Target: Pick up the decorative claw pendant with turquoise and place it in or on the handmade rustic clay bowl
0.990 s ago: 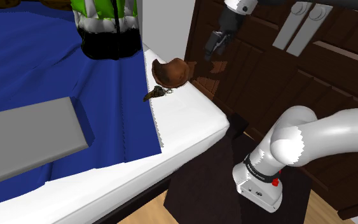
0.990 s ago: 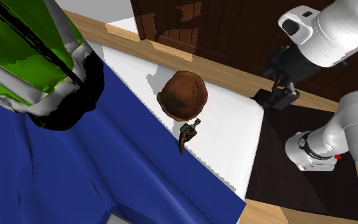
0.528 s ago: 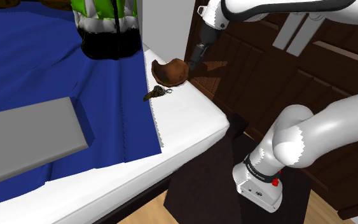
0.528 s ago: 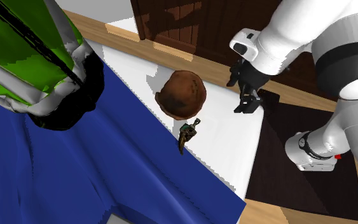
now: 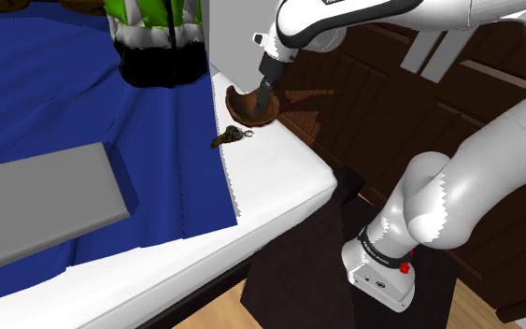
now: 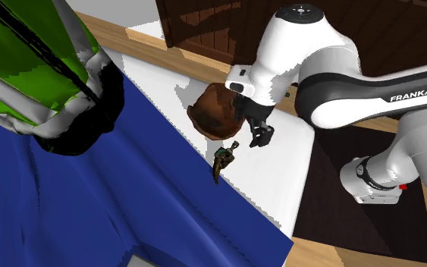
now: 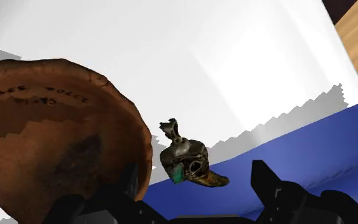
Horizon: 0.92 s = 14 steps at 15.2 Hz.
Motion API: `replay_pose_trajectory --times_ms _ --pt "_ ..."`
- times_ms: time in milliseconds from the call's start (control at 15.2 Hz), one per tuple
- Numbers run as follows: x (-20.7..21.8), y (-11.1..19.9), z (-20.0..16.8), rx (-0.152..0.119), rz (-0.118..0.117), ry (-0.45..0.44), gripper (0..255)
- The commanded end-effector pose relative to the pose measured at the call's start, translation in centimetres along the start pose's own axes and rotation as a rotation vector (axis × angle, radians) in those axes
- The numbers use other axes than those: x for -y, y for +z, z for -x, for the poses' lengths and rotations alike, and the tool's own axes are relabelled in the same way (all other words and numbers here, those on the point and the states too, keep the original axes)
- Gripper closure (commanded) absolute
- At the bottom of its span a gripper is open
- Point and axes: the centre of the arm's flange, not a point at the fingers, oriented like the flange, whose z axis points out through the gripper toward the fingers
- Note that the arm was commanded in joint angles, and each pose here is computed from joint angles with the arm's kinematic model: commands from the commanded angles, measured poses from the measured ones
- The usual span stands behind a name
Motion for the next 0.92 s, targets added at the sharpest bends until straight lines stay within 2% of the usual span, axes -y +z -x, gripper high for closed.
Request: replay_pose_trajectory --times_ms 0,264,330,858 --pt "-0.9 2.2 -1.4 0.000 -0.029 -0.079 0" --pt "-1.8 6.5 -4.7 0.001 -0.088 -0.227 0" --pt "-1.8 6.8 -5.0 0.001 -0.093 -0.240 0" --pt "-1.4 10.8 -5.0 0.001 -0.093 -0.240 0"
